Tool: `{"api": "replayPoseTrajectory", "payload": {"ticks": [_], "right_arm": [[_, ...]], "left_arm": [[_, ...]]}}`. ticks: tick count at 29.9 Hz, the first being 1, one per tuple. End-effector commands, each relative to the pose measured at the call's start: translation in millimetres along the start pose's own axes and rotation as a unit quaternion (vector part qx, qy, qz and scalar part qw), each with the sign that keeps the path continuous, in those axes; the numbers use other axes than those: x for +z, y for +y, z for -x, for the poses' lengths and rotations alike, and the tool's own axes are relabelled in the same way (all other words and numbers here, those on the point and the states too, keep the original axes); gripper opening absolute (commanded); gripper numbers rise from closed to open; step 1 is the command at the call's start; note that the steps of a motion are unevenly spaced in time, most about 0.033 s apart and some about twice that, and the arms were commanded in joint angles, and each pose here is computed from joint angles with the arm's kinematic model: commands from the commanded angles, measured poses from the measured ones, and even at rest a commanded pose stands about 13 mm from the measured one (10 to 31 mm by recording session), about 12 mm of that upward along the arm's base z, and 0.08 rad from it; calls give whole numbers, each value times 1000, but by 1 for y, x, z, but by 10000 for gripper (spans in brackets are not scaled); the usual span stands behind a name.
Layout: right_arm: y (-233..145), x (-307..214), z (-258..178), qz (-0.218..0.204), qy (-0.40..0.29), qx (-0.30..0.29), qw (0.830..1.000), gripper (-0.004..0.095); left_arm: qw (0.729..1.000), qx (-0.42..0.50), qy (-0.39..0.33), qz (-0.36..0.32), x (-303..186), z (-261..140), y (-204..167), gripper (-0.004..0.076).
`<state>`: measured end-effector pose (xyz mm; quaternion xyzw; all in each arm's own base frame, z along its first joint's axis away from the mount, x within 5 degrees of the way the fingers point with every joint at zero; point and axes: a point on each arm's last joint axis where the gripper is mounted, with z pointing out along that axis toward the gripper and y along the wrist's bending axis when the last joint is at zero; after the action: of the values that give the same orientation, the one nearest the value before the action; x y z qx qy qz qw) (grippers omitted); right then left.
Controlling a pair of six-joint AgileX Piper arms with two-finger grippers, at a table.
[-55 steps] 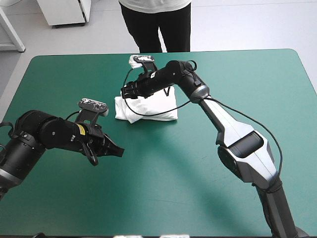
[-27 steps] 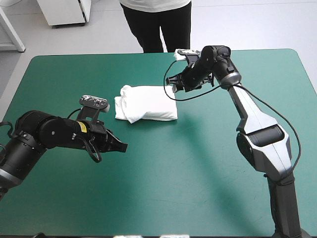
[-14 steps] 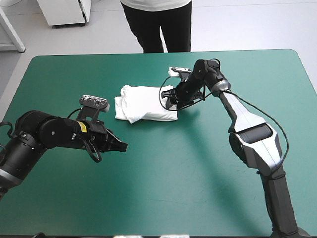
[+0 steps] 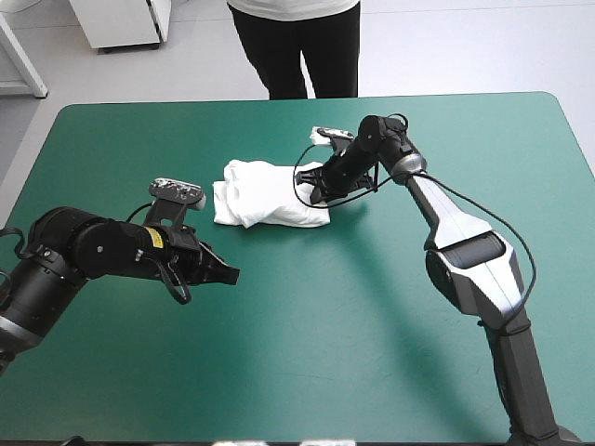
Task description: Fold the cloth
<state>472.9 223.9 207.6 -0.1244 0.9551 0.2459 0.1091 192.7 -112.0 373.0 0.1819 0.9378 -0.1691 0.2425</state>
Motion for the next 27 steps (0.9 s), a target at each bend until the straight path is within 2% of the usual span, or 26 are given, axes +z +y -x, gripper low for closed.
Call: {"api": "replayPoseTrajectory", "payload": {"ticks": [1, 4, 8, 14, 23, 27], "right_arm": [[7, -33, 1, -70, -19, -28, 997, -14], [-1, -48, 4, -136, -40, -27, 990, -16], [-12, -70, 11, -158, -83, -19, 984, -17], [-43, -90, 16, -194, -98, 2, 976, -17], [-133, -138, 11, -251, -99, 79, 960, -17], [-177, -170, 2, -289, -109, 117, 944, -17]], "left_arm": [[999, -4, -34, -14, -14, 3, -5, -10], [1000, -4, -23, -14, -14, 1, -5, -10], [1000, -5, -20, -17, -14, 1, -5, -10], [1000, -5, -14, -17, -14, 0, -5, -10], [1000, -4, -15, -15, -14, 0, -5, -10], [1000, -2, -19, -14, -14, 1, -5, -10]]}}
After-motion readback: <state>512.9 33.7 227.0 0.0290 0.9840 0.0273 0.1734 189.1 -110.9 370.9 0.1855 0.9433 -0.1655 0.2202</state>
